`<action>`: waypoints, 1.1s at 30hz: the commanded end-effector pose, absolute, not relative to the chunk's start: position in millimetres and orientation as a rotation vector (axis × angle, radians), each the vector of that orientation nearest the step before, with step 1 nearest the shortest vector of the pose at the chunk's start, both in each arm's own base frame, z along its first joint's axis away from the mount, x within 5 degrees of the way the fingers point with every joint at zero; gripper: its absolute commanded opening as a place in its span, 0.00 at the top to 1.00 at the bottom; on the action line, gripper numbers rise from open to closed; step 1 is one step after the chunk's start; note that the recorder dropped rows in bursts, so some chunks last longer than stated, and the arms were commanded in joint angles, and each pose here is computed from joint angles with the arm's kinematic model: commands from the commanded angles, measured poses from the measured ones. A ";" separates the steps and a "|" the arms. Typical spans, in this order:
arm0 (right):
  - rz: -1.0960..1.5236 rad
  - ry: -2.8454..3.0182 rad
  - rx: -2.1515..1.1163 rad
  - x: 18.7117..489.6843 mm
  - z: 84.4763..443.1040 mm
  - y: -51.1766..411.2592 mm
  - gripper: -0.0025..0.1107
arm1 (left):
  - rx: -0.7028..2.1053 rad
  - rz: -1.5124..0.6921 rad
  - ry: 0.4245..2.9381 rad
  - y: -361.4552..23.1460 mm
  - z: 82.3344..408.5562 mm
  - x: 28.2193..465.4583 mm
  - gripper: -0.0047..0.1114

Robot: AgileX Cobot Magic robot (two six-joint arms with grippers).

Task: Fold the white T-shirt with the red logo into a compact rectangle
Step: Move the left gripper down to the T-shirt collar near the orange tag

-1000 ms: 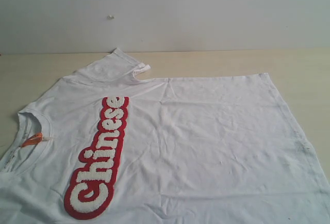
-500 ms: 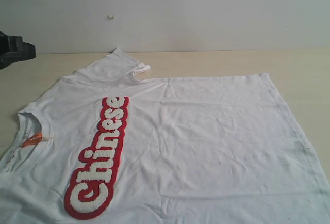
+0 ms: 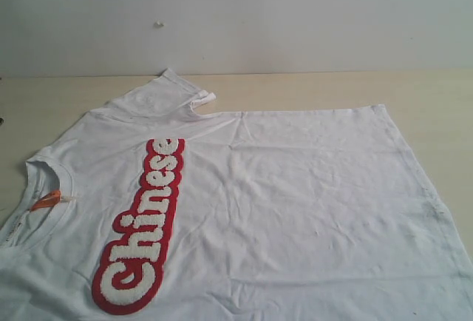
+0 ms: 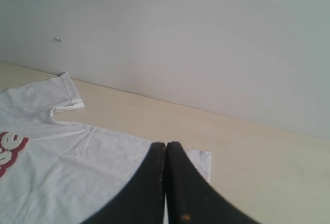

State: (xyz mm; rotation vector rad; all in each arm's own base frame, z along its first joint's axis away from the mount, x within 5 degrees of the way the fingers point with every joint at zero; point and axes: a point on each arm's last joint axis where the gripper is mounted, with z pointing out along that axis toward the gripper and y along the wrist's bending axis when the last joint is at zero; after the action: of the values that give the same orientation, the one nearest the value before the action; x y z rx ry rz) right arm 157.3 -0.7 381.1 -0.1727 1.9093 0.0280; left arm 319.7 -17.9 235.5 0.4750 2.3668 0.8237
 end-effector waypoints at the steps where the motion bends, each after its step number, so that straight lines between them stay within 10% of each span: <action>1: 0.029 1.913 -0.199 157.2 382.2 0.4 0.98 | 0.980 0.590 2.502 -52.3 239.2 316.9 0.96; 7: 0.026 1.916 -0.207 157.0 381.9 0.6 0.98 | 1.906 0.208 2.327 -73.6 236.1 283.5 0.96; 12: 0.030 1.924 -0.211 156.7 381.2 1.0 0.98 | 1.968 0.195 2.313 -73.0 235.6 281.0 0.94; 17: 0.031 1.925 -0.211 156.7 381.1 1.0 0.98 | 2.076 0.199 2.237 -72.0 230.4 278.5 0.65; 23: 0.032 1.928 -0.213 156.5 380.8 1.2 0.98 | 2.019 0.239 2.237 -71.4 224.3 280.1 0.05; 33: 0.033 1.929 -0.214 156.5 380.7 1.2 0.98 | 2.095 0.390 2.076 -68.9 226.9 289.7 0.06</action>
State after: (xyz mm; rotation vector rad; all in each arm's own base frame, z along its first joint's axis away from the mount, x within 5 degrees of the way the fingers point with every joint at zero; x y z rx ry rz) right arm 156.6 0.8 378.4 -0.2046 1.9372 0.0356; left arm 287.4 -68.6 224.1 2.0924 2.1371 0.3440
